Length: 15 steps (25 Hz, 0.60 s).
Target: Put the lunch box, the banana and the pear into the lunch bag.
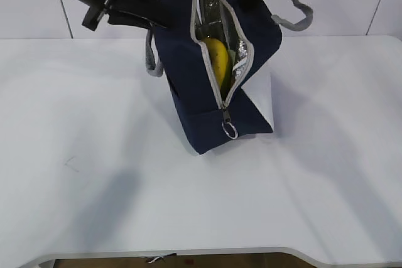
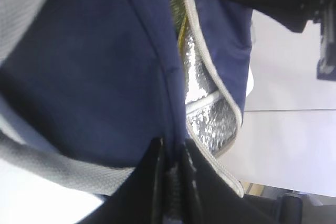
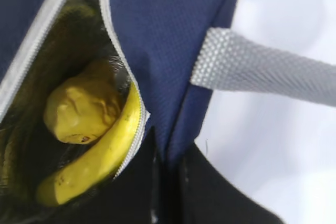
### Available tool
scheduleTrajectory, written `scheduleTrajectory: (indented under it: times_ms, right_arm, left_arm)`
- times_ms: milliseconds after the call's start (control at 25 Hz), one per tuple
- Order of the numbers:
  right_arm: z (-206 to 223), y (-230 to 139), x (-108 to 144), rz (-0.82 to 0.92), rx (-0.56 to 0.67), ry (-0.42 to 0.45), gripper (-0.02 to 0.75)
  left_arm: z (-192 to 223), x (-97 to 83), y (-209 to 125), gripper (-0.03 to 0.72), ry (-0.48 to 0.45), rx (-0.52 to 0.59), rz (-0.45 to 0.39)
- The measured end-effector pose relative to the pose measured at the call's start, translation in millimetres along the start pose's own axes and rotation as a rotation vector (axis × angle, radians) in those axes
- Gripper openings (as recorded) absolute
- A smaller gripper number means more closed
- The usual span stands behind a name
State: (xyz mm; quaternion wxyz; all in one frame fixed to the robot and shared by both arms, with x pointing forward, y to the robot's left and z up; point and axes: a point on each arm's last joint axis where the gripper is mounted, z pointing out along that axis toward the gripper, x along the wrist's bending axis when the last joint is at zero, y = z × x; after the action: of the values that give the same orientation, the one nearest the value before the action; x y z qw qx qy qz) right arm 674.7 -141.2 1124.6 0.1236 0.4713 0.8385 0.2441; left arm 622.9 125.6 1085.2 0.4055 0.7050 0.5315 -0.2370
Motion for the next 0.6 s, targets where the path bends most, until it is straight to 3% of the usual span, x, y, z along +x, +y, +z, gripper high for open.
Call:
scheduleTrajectory:
  times_ms: [440,600]
  right_arm:
    - [19.1,-11.2,-0.9,0.038,0.069,0.009,0.031]
    - [23.0,-11.3,-0.5,0.05,0.072,0.02,0.119]
  left_arm:
    - [14.2,13.7,2.1,0.027,0.021,0.011,-0.019]
    - [24.1,15.9,0.8,0.028,0.023,0.03,-0.021]
